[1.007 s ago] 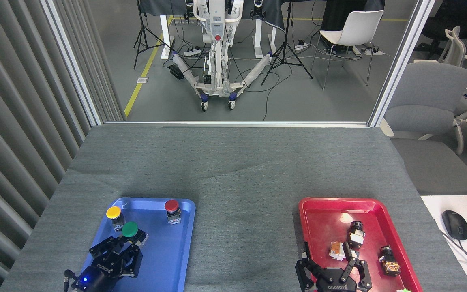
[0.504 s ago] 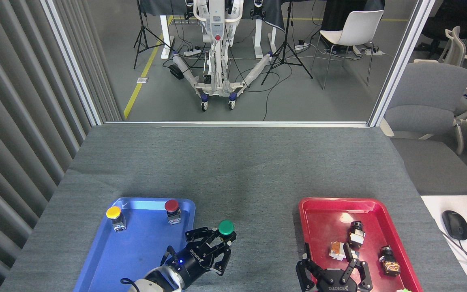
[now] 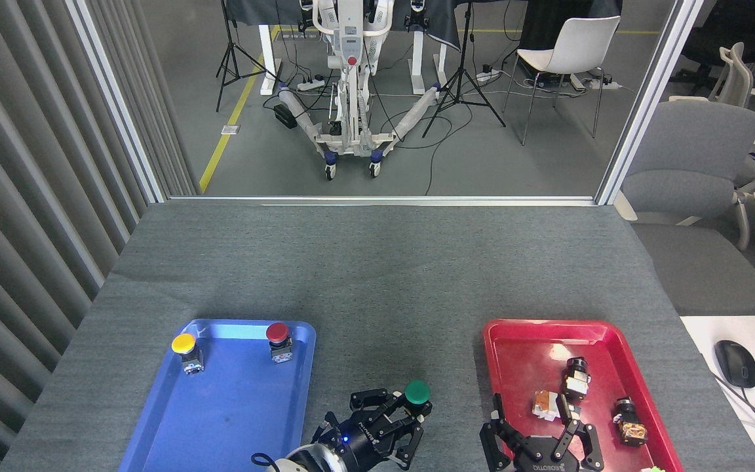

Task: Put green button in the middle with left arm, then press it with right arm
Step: 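Carry the green button with the left gripper to the table middle, then release the green button and withdraw the left gripper to the blue tray, then move the right gripper over the green button and press down, then lift the right gripper off the green button and retract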

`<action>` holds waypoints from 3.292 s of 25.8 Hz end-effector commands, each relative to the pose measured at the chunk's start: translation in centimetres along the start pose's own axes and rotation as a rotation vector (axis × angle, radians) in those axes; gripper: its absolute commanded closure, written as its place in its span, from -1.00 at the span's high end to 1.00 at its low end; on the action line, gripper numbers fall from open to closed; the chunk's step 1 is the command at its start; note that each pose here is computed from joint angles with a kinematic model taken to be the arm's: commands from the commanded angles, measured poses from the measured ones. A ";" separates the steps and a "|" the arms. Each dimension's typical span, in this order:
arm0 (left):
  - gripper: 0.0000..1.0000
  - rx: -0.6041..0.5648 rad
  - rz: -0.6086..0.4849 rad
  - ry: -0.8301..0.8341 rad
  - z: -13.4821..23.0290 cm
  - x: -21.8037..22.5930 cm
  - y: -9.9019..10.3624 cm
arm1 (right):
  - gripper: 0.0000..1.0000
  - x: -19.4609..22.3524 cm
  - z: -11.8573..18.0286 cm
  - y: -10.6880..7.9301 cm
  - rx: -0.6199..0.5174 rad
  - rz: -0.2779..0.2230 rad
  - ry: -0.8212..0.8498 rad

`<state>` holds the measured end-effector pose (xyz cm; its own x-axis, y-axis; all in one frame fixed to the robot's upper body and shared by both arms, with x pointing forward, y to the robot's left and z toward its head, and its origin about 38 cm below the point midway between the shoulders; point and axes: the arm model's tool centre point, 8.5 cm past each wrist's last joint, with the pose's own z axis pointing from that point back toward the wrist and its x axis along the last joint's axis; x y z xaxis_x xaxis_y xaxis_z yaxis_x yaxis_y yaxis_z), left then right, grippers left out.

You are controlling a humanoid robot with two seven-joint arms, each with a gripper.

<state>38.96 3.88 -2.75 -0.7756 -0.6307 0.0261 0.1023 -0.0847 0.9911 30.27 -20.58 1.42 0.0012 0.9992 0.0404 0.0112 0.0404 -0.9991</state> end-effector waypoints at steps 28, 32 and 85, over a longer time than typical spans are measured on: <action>0.98 0.225 -0.093 0.538 16.2 -6.1 1.9 | -0.11 4.0 -0.3 -0.2 0.001 0.044 -0.114; 0.98 0.109 -0.041 0.705 20.2 -10.4 1.2 | -0.63 6.0 -0.4 -0.4 -0.003 0.040 -0.173; 0.98 0.206 0.136 0.879 23.8 -14.1 0.5 | -0.58 11.9 -1.8 2.5 0.124 0.083 -0.221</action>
<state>35.05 31.11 0.39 -0.0016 -0.9928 0.1195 -0.0197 0.1195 0.9926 31.66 -8.29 -1.61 -0.2425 0.9690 -0.0481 -0.1407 -0.0842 -0.9865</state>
